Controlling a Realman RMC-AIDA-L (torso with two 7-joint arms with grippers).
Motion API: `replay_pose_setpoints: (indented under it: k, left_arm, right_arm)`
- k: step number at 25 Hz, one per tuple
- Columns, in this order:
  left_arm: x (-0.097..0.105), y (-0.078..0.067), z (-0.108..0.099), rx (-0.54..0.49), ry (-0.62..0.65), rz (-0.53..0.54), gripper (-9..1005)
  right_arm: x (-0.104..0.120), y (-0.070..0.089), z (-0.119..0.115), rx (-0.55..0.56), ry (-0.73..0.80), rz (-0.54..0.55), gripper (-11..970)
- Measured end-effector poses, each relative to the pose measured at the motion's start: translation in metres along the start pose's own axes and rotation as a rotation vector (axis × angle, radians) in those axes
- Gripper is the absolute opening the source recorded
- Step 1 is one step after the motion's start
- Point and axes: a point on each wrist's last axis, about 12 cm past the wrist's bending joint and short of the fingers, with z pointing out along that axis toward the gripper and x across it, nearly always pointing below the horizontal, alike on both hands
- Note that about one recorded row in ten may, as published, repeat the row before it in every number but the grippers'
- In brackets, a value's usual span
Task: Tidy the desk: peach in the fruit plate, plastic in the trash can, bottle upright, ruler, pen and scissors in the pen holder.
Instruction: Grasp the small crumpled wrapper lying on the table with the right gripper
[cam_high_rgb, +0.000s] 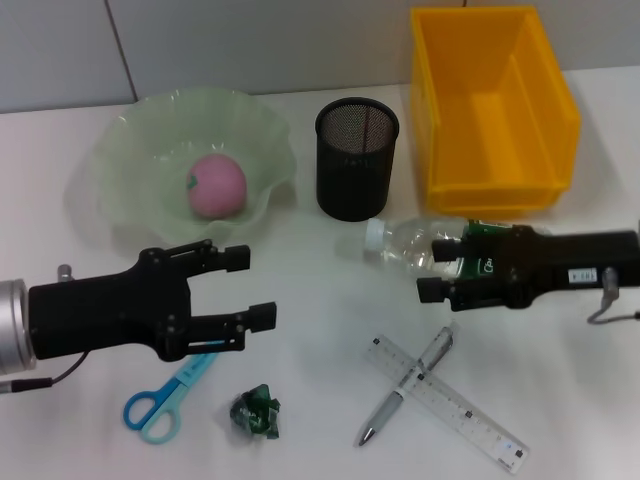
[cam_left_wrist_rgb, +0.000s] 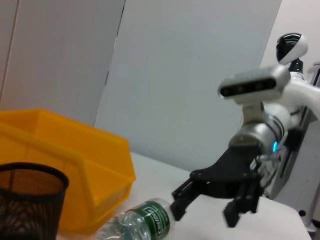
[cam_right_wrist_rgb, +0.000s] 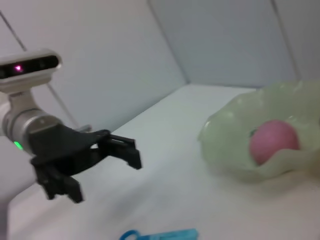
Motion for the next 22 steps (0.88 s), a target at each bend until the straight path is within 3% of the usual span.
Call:
replay_pose_setpoints:
  k: [2,3,5,8,13,22]
  left_arm:
    - [0.001,-0.001,-0.002,-0.005,-0.003,0.01,824]
    - [0.002,-0.001,-0.003,-0.004,-0.006,0.018,824]
    - [0.003,-0.002,-0.003,-0.004,-0.006,0.02,824]
    - [0.009,-0.004,-0.003,-0.007,-0.01,0.021,823]
    - [0.012,-0.004,-0.003,-0.012,-0.014,0.018,823]
    - [0.015,-0.003,-0.007,-0.021,0.001,0.019,822]
  right_arm:
    - [-0.015,0.002,-0.001,-0.022,0.046,0.01,778]
    - [-0.034,0.003,0.0,-0.032,0.11,0.024,778]
    - [-0.04,0.004,0.001,-0.034,0.136,0.032,778]
    - [-0.069,0.006,0.005,-0.029,0.235,0.026,777]
    - [-0.093,0.009,0.013,-0.029,0.31,-0.004,776]
    - [-0.104,0.013,0.022,-0.054,0.395,-0.043,774]
